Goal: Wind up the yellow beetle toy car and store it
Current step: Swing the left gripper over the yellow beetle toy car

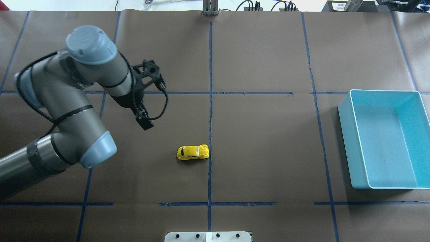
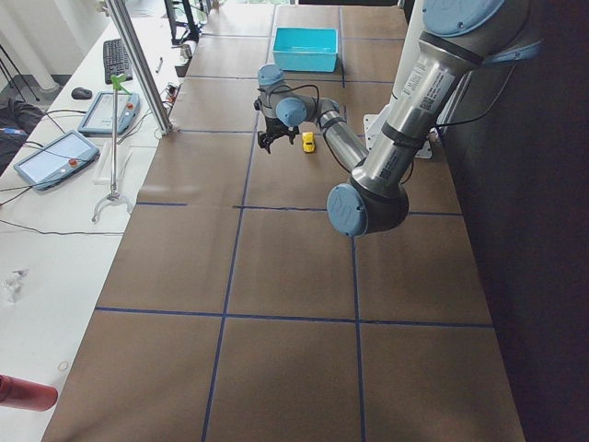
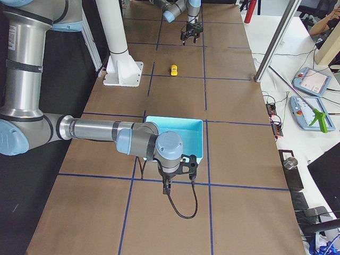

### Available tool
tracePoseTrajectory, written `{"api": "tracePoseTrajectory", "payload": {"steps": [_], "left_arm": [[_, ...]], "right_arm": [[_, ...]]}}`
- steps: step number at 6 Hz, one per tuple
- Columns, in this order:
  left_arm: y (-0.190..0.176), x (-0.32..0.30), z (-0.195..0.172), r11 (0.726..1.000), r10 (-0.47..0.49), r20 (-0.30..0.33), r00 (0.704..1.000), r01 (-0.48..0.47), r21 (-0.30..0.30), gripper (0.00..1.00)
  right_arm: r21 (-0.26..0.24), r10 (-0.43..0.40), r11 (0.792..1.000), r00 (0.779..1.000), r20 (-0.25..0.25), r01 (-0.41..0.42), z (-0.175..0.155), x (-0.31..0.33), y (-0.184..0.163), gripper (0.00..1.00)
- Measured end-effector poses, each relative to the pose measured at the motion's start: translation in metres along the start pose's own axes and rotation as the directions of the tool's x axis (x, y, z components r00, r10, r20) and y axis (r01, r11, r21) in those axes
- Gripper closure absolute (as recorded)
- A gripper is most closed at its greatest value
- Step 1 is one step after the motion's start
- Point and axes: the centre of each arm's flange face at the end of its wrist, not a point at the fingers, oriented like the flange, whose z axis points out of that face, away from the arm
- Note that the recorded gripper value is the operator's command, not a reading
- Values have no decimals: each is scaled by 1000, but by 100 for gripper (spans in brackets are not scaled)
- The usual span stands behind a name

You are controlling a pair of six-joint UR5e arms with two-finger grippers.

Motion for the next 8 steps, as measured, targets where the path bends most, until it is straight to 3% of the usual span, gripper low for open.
{"api": "tracePoseTrajectory", "payload": {"steps": [2, 4, 8], "left_arm": [[-112, 73, -4, 995, 94, -34, 995, -93, 24, 0], [-181, 124, -9, 988, 136, -58, 989, -140, -69, 0], [-180, 161, 39, 896, 368, 48, 929, -341, -284, 0]], "right_arm": [[-1, 2, 1000, 1000, 0, -2, 0, 0, 0, 0], [-2, 2, 1000, 1000, 0, -2, 1, 1, 1, 0], [-3, 4, 1000, 1000, 1, -4, 2, 1, 2, 0]]}}
